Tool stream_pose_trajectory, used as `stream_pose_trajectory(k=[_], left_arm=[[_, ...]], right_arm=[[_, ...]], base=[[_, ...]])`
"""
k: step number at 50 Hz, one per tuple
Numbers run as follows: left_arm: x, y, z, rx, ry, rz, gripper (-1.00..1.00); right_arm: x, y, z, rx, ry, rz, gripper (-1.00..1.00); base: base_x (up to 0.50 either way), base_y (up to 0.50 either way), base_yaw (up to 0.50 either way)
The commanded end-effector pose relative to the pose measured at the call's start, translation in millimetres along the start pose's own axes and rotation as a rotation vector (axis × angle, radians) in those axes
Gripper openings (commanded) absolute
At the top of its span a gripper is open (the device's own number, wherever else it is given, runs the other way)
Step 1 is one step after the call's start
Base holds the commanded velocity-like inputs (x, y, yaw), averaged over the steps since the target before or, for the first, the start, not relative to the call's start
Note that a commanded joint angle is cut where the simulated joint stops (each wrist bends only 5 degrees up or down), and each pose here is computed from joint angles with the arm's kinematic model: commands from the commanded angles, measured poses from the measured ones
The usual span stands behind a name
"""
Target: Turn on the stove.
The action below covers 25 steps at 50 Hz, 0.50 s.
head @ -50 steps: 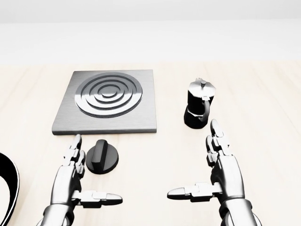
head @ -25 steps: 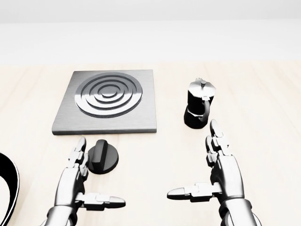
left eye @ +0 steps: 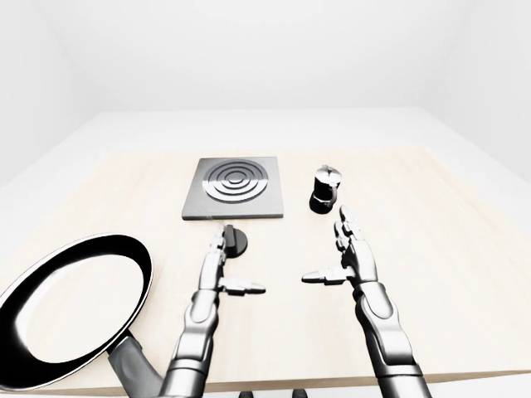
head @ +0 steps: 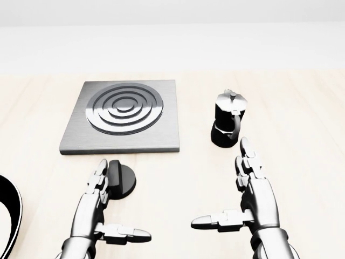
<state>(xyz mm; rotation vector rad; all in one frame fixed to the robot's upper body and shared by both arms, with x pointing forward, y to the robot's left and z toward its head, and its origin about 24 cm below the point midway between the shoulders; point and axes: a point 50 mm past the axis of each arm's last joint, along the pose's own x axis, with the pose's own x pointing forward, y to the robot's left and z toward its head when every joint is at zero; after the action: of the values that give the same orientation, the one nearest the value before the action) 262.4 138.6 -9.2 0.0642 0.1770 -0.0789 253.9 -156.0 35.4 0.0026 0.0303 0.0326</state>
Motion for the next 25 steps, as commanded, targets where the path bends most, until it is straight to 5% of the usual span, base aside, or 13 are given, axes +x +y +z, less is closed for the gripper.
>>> stream_pose_trajectory(k=[1, 15, 25], left_arm=[[0.2, -10.3, -11.0, 0.015, 0.05, -0.034, 1.0], [-1.6, -22.8, -16.9, 0.031, 0.075, -0.075, 1.0], [-9.9, -24.6, 6.2, 0.051, -0.04, -0.074, 1.0]], right_arm=[[0.2, 0.1, -0.3, 0.0, 0.001, 0.001, 1.0], [0.7, -0.4, -0.5, 0.0, 0.001, 0.001, 1.0], [1.0, -0.5, -0.6, 0.001, 0.002, 0.0, 1.0]], base=[[0.0, 0.0, 0.0], [0.0, 0.0, 0.0], [0.0, 0.0, 0.0]])
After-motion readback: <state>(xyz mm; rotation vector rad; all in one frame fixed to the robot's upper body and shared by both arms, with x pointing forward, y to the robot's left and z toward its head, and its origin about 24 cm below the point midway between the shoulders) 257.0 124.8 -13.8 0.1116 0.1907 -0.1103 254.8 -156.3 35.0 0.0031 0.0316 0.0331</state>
